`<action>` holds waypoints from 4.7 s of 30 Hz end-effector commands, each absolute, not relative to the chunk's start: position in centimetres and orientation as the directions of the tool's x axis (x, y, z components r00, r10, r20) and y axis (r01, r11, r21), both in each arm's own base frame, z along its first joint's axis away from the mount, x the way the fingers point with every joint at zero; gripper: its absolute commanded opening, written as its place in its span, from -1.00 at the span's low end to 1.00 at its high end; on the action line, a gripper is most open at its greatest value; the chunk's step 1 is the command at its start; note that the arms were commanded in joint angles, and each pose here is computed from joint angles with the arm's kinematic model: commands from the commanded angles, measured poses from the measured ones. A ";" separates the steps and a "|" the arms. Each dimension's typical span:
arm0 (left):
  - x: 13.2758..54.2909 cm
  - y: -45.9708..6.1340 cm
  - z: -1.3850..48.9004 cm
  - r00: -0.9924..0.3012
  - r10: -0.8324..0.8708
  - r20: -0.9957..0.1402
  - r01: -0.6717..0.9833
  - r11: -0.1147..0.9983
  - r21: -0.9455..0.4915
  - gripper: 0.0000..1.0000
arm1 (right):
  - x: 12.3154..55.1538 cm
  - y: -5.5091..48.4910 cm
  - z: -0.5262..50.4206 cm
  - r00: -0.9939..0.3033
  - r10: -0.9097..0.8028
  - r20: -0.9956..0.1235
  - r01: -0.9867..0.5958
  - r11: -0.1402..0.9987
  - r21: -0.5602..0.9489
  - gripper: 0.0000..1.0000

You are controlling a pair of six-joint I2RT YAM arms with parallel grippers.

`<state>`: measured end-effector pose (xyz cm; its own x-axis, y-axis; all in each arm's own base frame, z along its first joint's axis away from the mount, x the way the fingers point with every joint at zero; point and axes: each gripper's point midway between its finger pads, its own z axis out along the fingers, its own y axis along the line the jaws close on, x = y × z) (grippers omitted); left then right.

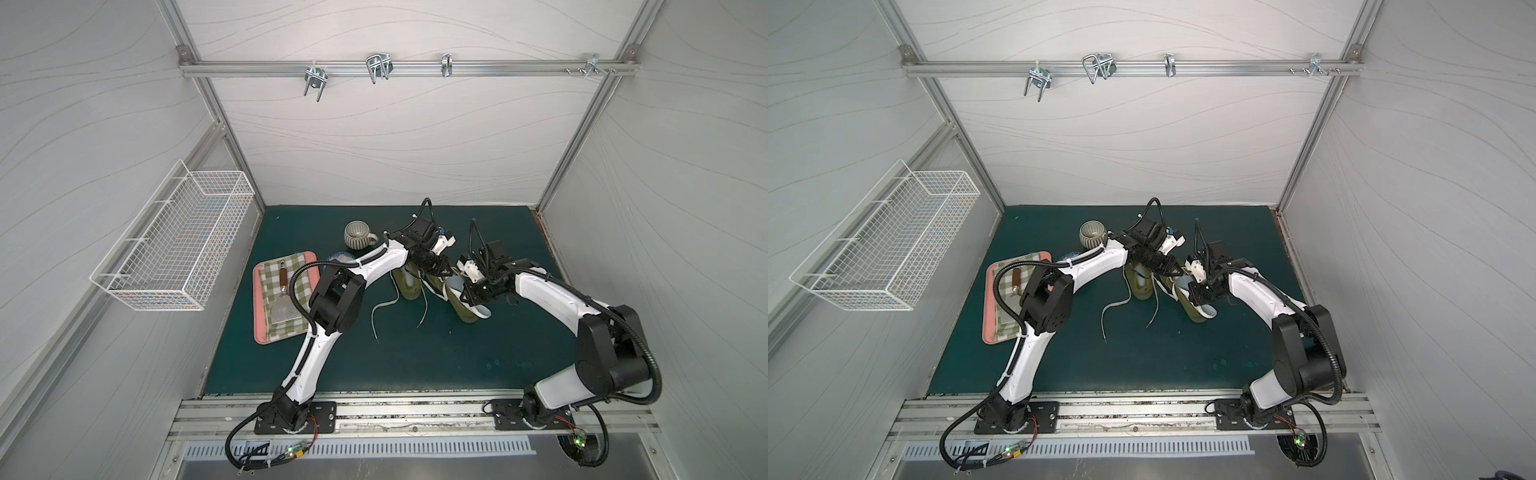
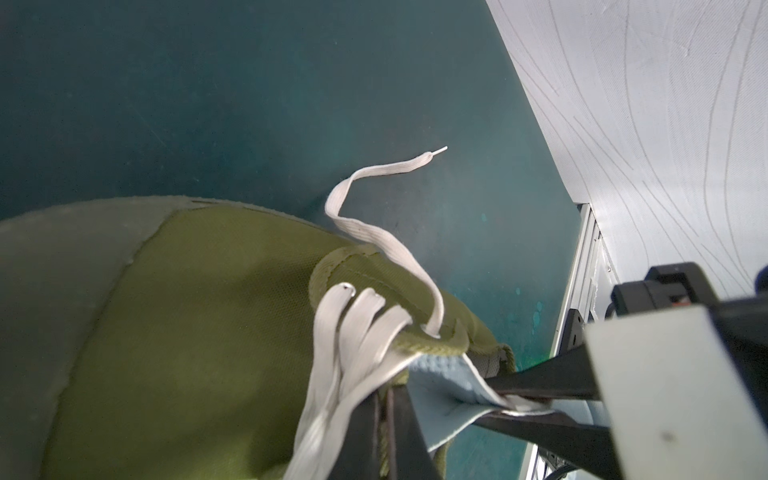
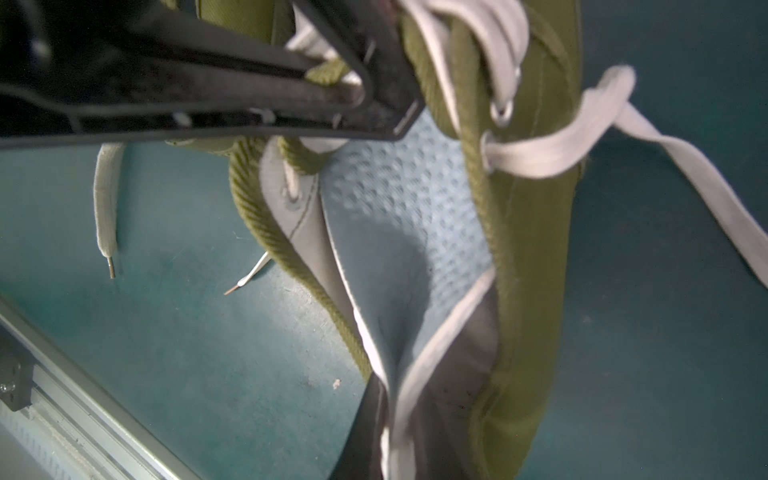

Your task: Insert the insole into the shoe

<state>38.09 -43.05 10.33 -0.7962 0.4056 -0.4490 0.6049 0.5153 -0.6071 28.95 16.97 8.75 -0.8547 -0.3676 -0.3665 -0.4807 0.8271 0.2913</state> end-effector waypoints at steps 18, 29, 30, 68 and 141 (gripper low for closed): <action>38.6 -44.5 12.8 -0.790 0.367 -0.491 0.611 0.403 -0.681 -1.00 | 31.1 18.5 10.6 -0.687 -0.424 -0.590 -0.622 0.762 0.178 -1.00; 38.6 -44.6 12.8 -0.801 0.358 -0.480 0.595 0.389 -0.703 -1.00 | 31.5 19.2 10.2 -0.617 -0.456 -0.641 -0.672 0.730 0.128 -1.00; 38.6 -44.6 12.6 -0.804 0.356 -0.476 0.591 0.390 -0.706 -1.00 | 32.2 19.3 10.2 -0.601 -0.455 -0.657 -0.674 0.731 0.110 -1.00; 38.3 -44.3 11.3 -0.846 0.340 -0.411 0.522 0.363 -0.772 -1.00 | 34.0 20.9 10.4 -0.580 -0.491 -0.650 -0.710 0.695 0.109 -1.00; 39.4 -43.2 11.7 -0.850 0.319 -0.420 0.524 0.424 -0.739 -1.00 | 26.9 15.6 9.5 -0.790 -0.546 -0.278 -0.567 0.824 -0.007 0.27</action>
